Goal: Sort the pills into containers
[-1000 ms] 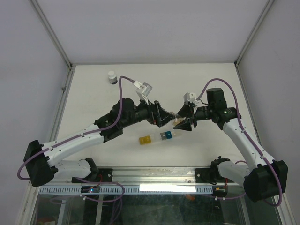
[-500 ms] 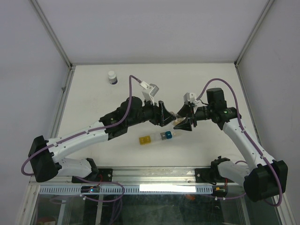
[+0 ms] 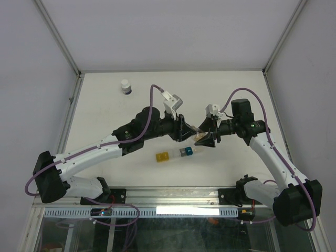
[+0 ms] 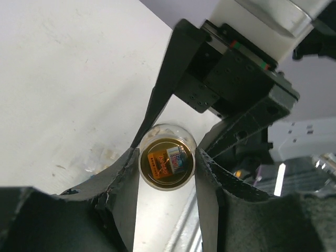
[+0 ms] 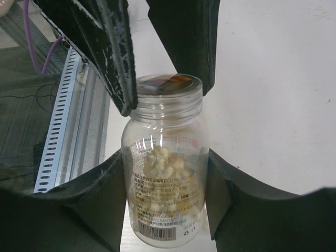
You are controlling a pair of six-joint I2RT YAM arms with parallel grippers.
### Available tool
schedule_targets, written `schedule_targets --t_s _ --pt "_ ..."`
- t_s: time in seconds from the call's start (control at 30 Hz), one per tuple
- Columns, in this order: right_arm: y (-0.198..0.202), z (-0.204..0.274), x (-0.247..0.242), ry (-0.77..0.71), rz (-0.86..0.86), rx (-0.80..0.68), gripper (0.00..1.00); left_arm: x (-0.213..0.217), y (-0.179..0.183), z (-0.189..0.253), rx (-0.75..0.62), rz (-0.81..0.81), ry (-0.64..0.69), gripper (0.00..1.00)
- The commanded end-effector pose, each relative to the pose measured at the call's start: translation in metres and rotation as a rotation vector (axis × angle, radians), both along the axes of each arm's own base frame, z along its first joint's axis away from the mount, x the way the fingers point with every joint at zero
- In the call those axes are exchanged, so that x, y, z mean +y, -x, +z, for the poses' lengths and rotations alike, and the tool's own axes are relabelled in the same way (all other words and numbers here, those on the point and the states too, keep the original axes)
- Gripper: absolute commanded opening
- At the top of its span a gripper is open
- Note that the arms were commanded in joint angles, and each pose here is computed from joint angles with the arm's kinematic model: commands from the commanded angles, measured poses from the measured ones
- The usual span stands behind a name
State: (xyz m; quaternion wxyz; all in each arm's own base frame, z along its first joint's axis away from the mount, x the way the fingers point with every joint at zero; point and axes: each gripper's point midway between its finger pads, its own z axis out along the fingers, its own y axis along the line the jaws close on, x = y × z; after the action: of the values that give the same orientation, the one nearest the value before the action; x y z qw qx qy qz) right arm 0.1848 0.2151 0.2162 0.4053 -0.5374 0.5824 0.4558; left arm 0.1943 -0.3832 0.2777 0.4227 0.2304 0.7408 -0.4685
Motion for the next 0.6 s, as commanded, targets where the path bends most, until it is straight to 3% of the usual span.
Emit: schedule_targets --t_s 0.0,0.13,0.2,0.37,0.43,0.57 --pt "-0.004 0.018 0.002 -0.040 0.013 -0.080 0.00 -0.015 0.039 0.008 -0.276 -0.348 -0.013 0.27" --pt "-0.003 0.019 0.002 -0.041 0.013 -0.080 0.00 -0.008 0.070 -0.008 -0.646 -0.671 -0.040 0.33" --pt "-0.003 0.019 0.002 -0.041 0.012 -0.082 0.00 -0.004 0.065 -0.005 -0.793 -0.700 -0.046 0.41" --pt "-0.003 0.019 0.002 -0.041 0.010 -0.083 0.00 0.001 0.033 0.025 -0.854 -0.608 -0.014 0.74" --pt "-0.003 0.018 0.002 -0.040 0.009 -0.083 0.00 0.002 0.025 0.040 -0.882 -0.519 0.026 0.97" --pt "-0.004 0.018 0.001 -0.039 0.007 -0.084 0.00 0.018 0.022 0.060 -0.850 -0.350 0.131 0.99"
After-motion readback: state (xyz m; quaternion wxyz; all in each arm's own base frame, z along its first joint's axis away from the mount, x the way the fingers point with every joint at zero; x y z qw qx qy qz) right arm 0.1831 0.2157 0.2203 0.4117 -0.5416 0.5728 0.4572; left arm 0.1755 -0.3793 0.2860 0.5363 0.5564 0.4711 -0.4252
